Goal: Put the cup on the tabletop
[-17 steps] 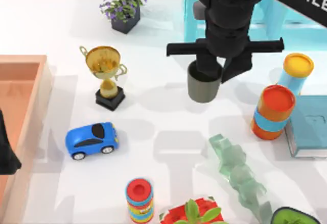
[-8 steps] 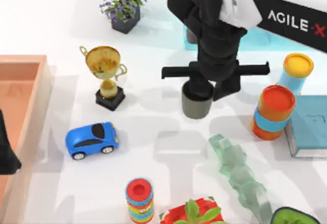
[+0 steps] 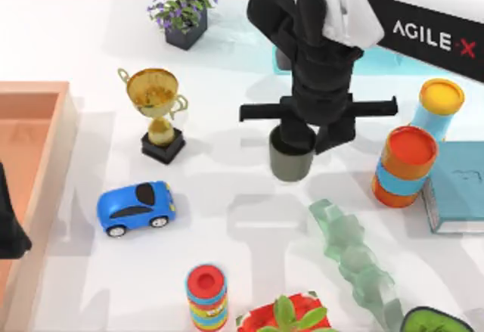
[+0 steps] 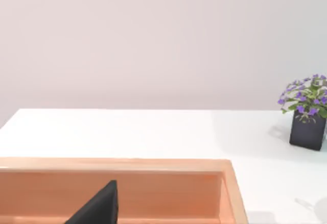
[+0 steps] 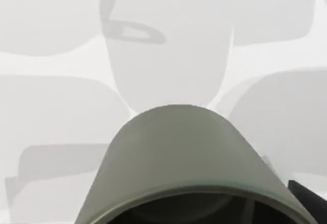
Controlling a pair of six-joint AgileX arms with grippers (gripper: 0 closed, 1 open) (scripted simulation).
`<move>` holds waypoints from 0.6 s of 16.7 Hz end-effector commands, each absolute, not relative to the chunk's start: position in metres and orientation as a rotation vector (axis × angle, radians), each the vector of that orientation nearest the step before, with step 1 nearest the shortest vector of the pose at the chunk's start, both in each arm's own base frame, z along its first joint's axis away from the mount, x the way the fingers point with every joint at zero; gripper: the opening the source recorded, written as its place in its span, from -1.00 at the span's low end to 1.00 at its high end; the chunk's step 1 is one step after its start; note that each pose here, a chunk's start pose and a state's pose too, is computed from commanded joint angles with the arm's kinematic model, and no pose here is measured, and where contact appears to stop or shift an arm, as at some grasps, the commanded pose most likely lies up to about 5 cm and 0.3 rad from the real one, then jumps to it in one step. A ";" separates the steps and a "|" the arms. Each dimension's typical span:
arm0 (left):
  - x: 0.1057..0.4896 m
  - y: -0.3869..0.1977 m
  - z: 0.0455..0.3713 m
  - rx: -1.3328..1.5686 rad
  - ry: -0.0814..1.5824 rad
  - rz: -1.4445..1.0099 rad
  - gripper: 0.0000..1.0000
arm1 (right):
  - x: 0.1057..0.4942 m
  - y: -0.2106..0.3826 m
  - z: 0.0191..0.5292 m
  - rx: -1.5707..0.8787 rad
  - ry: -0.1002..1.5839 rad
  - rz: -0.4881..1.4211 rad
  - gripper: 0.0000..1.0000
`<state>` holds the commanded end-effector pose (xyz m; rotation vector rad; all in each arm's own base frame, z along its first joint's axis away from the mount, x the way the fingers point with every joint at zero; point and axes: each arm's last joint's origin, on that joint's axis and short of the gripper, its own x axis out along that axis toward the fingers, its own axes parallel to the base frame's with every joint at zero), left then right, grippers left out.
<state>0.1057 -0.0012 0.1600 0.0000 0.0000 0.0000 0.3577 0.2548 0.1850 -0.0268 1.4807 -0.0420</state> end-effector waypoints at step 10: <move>0.106 -0.001 0.160 0.000 0.000 0.000 1.00 | 0.358 0.255 0.185 -0.027 1.481 -0.042 0.96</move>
